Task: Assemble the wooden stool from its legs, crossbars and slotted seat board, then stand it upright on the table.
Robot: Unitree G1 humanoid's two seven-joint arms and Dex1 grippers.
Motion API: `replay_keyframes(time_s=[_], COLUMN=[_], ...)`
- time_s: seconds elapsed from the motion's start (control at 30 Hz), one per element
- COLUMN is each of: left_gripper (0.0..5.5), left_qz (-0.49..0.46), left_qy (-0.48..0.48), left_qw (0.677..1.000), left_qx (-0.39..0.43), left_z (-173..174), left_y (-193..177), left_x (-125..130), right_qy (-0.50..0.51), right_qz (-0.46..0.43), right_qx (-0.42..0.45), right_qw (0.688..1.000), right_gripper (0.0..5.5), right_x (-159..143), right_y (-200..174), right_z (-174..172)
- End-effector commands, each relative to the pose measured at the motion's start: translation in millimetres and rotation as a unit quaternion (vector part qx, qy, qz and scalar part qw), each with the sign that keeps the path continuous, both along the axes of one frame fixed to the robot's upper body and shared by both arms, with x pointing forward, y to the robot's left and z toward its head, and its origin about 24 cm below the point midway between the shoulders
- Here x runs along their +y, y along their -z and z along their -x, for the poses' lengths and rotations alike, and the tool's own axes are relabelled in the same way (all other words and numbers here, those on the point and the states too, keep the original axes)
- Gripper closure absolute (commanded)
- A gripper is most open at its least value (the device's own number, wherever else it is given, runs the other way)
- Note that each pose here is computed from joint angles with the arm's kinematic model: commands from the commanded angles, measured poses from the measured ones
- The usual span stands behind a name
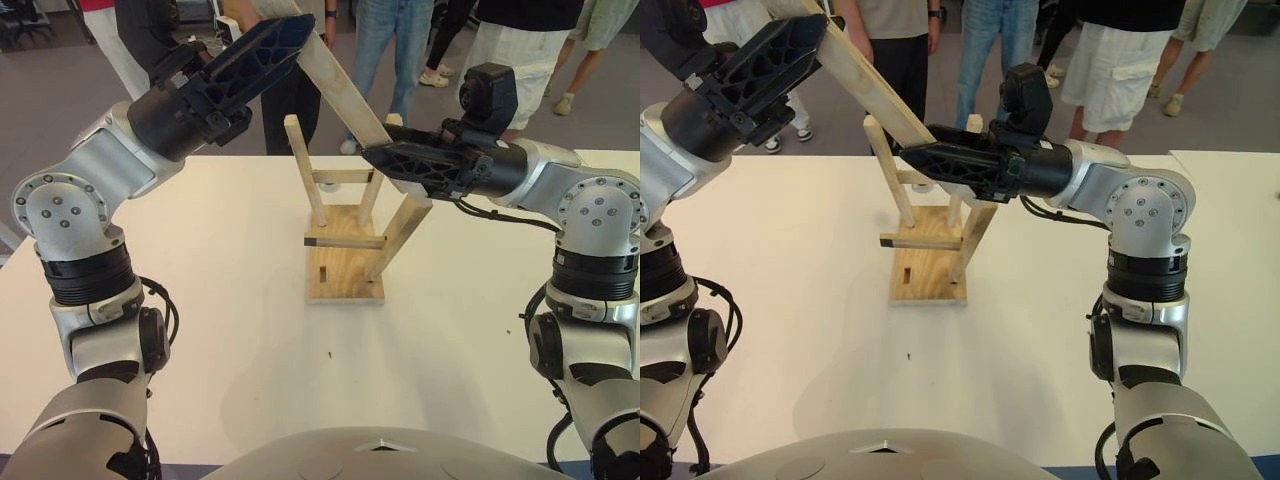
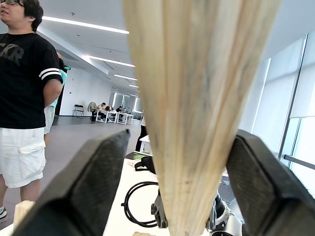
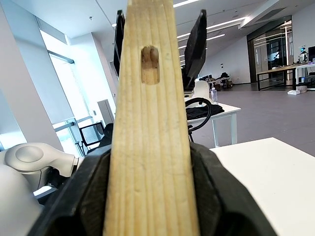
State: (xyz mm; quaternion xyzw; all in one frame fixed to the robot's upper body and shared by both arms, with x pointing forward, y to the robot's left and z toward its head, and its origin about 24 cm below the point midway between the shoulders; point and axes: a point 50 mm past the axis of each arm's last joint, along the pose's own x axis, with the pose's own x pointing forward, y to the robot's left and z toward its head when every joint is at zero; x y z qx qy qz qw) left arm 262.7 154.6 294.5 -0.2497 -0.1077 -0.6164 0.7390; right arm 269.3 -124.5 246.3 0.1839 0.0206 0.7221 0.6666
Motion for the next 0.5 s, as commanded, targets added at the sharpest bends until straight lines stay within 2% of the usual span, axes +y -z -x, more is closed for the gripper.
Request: replay_keyframes(time_s=[0.03,0.17,0.37,0.4,0.5], left_gripper=[2.99,3.46,3.47,3.47,3.47], left_qz=[0.006,0.002,0.006,0.009,0.011], left_qy=[-0.009,-0.004,-0.016,-0.024,-0.057], left_qw=[1.000,1.000,1.000,1.000,0.998], left_qx=[0.002,0.005,0.004,0.002,-0.014], left_z=[-0.2,0.4,-1.5,-2.7,-6.8], left_y=[-0.9,0.7,1.0,0.0,-6.6], left_x=[1.5,1.7,6.1,8.8,19.1], right_qy=[-0.002,0.009,0.038,0.053,0.126], right_qz=[0.007,0.005,0.012,0.008,-0.032], right_qx=[-0.012,-0.015,-0.012,-0.012,-0.033], right_qw=[1.000,1.000,0.999,0.999,0.991], right_gripper=[3.44,3.44,3.44,3.07,2.61], right_x=[-0.3,-2.3,-4.9,-6.2,-13.9], right_y=[-1.1,-0.3,1.0,-0.2,-11.4], right_z=[1.7,-1.5,-8.1,-11.9,-27.6])
